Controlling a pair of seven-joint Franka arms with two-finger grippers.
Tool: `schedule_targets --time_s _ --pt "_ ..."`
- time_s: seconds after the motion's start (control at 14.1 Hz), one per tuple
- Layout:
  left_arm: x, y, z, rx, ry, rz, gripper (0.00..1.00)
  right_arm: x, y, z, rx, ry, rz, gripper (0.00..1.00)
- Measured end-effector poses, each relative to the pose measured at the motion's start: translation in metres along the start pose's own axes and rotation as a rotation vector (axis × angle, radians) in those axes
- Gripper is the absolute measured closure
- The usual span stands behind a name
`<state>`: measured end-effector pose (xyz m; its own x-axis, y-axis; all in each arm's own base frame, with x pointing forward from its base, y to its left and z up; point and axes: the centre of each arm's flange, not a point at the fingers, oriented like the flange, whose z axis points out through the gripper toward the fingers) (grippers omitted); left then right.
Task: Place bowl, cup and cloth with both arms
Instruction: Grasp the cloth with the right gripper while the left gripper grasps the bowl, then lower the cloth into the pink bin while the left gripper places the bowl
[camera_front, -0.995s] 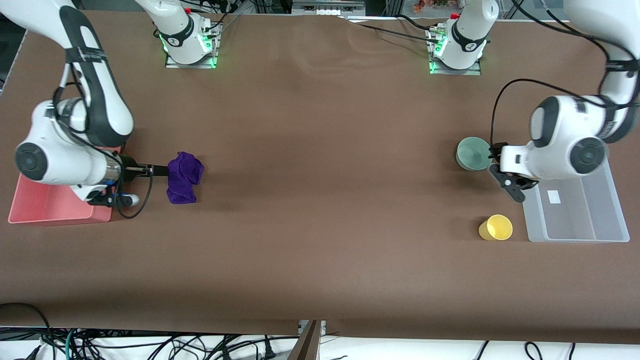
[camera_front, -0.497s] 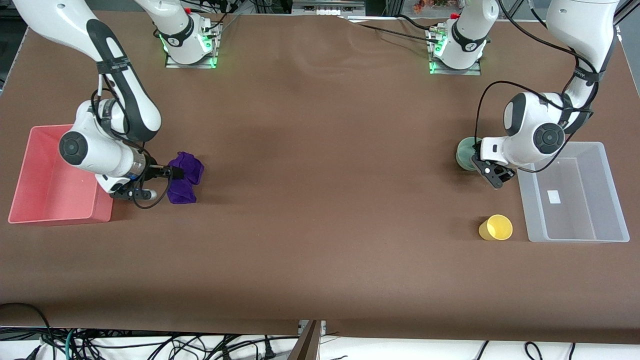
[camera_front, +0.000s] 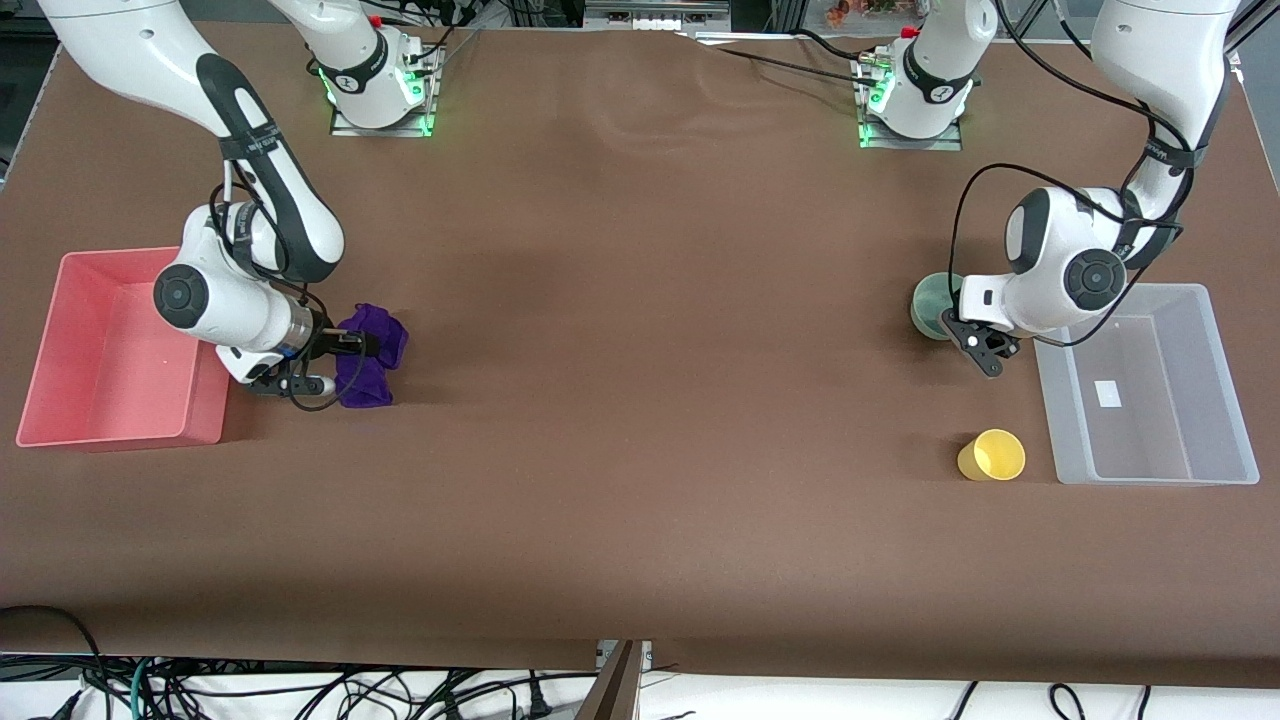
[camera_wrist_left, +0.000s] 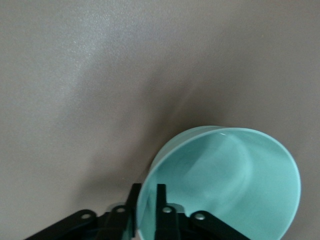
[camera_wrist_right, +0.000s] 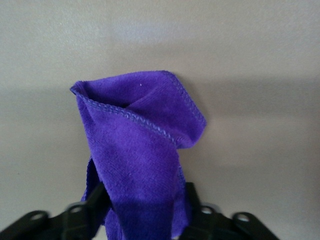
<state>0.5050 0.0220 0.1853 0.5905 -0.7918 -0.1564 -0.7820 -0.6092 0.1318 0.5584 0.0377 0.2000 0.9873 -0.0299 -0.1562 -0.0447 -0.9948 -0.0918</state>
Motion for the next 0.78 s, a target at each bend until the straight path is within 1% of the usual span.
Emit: schedule_targets --time_s 0.07,0.14,0.21,0.28,0.36,0.5,0.64,0.78 --pt "0.001 0.0 -0.003 0.003 0.002 0.014 0.96 0.0 -0.002 0.001 0.0 -0.001 -0.003 0.51" --pt "0.002 -0.001 -0.008 0.007 0.004 0.023 0.97 0.0 -0.003 0.0 0.0 0.001 -0.007 0.6" --pt "0.002 -0.003 -0.018 0.004 -0.003 0.029 0.97 0.002 -0.005 -0.003 0.0 0.006 -0.011 0.72" --pt "0.002 -0.005 -0.035 -0.011 -0.02 0.029 0.97 0.004 -0.006 -0.009 -0.001 0.005 -0.014 0.82" --pt "0.001 -0.009 -0.057 -0.03 -0.043 0.026 0.97 0.006 -0.008 -0.021 -0.001 -0.015 -0.017 0.9" --pt "0.0 -0.02 -0.115 -0.068 -0.086 0.024 0.97 0.012 -0.011 -0.067 -0.004 -0.08 -0.032 0.91" --pt "-0.004 -0.035 -0.173 -0.089 -0.11 0.044 0.97 0.012 -0.004 -0.137 -0.009 -0.145 -0.079 0.91" --pt "-0.025 -0.062 -0.206 -0.061 -0.147 0.077 0.97 0.006 0.027 -0.204 -0.014 -0.186 -0.124 0.91"
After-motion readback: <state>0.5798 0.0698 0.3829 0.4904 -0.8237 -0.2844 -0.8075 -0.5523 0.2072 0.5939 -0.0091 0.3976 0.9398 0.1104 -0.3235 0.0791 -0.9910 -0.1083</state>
